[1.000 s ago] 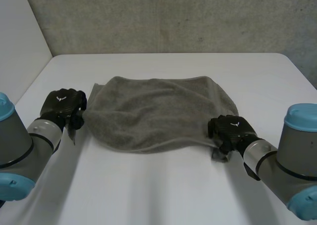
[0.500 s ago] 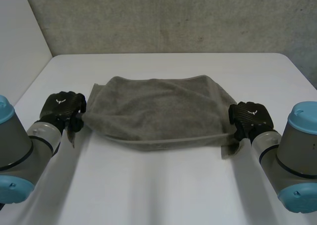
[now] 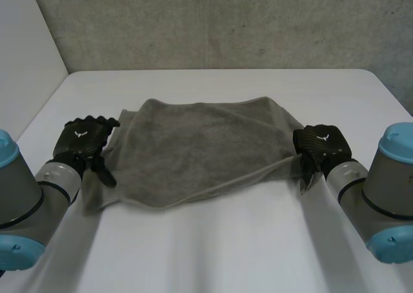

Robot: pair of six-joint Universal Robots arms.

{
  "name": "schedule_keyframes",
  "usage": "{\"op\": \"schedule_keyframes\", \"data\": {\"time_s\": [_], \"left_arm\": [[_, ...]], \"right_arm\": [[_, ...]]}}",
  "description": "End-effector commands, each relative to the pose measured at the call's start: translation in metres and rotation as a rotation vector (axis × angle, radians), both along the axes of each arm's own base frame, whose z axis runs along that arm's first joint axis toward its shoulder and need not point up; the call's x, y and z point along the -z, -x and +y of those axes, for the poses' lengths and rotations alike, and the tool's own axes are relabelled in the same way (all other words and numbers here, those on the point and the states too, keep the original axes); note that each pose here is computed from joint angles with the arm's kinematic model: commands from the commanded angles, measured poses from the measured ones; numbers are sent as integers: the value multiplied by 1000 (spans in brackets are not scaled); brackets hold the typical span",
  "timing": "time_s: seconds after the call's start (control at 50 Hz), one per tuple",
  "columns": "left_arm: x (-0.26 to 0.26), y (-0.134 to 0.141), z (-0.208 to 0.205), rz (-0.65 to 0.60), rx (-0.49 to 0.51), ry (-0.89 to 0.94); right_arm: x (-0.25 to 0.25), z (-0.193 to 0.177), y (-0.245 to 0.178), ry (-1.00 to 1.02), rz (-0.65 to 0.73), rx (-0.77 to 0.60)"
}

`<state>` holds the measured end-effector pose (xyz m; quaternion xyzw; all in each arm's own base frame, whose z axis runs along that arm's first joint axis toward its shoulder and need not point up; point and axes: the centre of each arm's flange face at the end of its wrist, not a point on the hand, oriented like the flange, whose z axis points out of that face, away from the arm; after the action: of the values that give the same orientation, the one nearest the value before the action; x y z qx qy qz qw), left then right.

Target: Fold the towel.

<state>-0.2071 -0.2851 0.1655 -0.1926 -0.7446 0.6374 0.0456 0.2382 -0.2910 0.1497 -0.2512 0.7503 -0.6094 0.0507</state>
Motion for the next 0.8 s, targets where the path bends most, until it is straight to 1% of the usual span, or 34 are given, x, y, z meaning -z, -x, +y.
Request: {"op": "schedule_keyframes", "data": {"time_s": [0.02,0.04,0.06,0.08,0.1,0.12,0.16,0.18,0.22,0.3,0.5,0.54,0.66,0.7,0.8], "left_arm": [[-8,5,4,21,78,80],[-7,8,7,25,114,79],[-7,8,7,25,115,79],[-5,11,12,27,156,73],[-5,15,17,30,203,69],[-5,15,17,30,204,68],[-4,20,27,39,288,57],[-4,20,27,39,289,57],[-3,28,37,52,379,39],[1,31,43,58,419,6],[23,38,50,42,438,-160],[29,40,54,9,427,-186],[38,42,56,-66,384,-186],[42,42,55,-110,352,-176],[47,41,51,-127,331,-182]], "right_arm": [[11,-26,13,-25,-22,77],[12,-30,18,-37,-43,101],[12,-33,23,-50,-73,124],[12,-33,23,-50,-73,124],[12,-36,27,-64,-107,148],[12,-36,27,-64,-108,148],[10,-43,38,-84,-167,197],[10,-43,38,-84,-167,197],[10,-46,44,-97,-189,224],[11,-47,45,-109,-194,227],[12,-46,45,-118,-193,227],[12,-45,44,-120,-191,224],[13,-43,42,-121,-182,214],[13,-42,41,-122,-181,209],[13,-40,40,-125,-178,205]]}}
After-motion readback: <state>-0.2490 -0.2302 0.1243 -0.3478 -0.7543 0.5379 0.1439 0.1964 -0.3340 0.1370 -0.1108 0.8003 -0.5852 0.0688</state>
